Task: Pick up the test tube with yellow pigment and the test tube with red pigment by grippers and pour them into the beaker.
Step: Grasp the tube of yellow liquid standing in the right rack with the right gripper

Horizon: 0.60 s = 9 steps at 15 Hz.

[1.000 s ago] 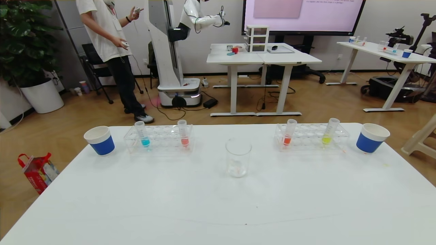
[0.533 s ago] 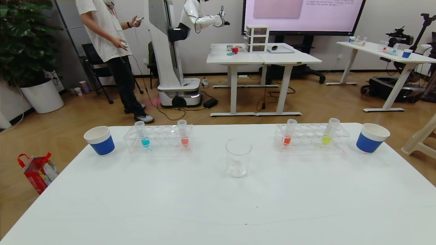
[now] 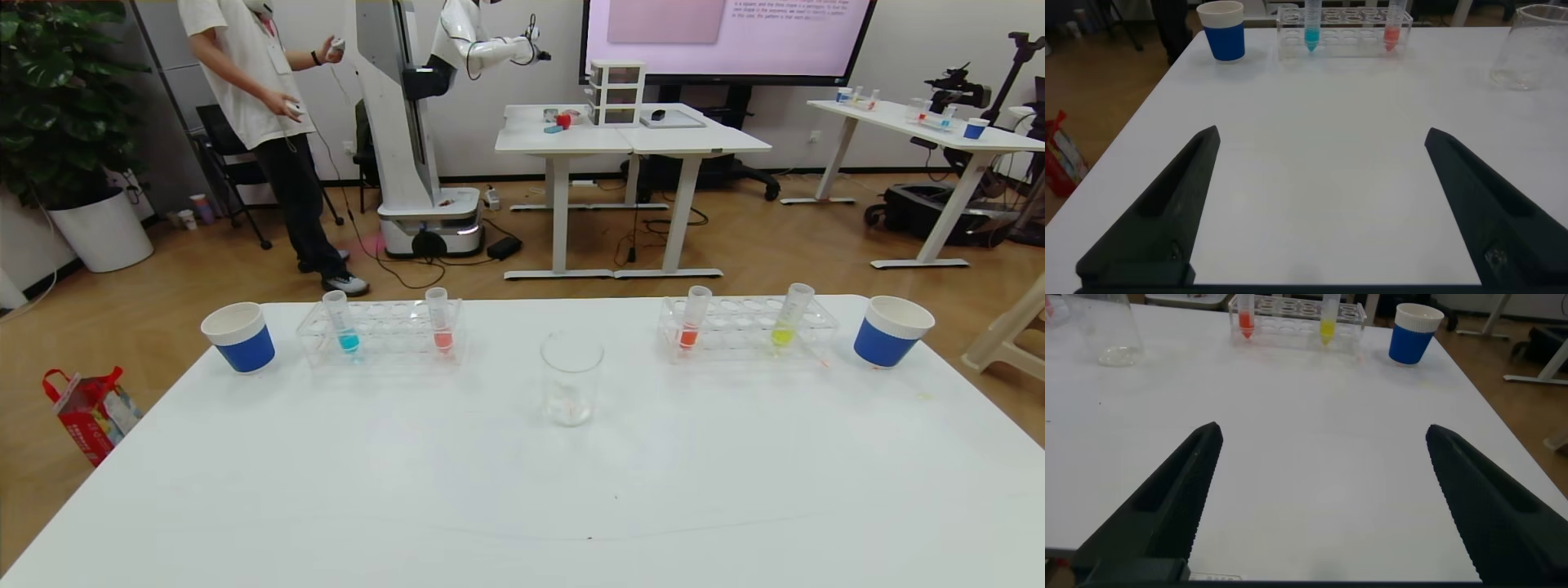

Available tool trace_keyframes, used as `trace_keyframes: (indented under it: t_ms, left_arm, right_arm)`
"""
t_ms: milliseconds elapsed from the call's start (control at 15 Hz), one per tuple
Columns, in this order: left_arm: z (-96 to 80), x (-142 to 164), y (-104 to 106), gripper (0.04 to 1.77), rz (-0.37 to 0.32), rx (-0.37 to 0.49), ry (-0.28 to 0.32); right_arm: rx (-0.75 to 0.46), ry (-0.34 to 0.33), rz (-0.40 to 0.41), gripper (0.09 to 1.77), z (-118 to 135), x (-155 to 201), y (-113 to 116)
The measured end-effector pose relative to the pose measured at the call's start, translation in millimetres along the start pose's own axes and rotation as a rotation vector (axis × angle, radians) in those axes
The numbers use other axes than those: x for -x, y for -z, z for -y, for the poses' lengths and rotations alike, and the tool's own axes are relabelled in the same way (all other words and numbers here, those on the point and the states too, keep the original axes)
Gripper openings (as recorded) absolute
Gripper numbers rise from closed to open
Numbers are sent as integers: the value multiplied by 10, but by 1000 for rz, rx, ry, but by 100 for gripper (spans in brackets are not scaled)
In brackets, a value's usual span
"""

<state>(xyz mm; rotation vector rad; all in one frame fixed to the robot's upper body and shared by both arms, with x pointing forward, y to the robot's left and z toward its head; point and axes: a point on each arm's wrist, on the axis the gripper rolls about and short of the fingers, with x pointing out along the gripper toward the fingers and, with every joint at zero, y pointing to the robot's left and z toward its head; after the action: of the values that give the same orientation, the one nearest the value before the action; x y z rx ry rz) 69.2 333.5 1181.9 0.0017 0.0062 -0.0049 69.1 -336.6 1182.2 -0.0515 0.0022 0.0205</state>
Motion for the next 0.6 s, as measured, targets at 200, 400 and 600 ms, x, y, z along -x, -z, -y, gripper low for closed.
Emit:
trace_keyframes:
  t_ms: [200, 400, 600]
  left_arm:
    - [0, 0, 0, 175, 0, 0, 0]
    - [0, 0, 0, 175, 0, 0, 0]
    - [0, 0, 0, 175, 0, 0, 0]
  right_arm:
    - [2, 0, 0, 174, 0, 0, 0]
    - [2, 0, 0, 174, 0, 0, 0]
    - [2, 0, 0, 174, 0, 0, 0]
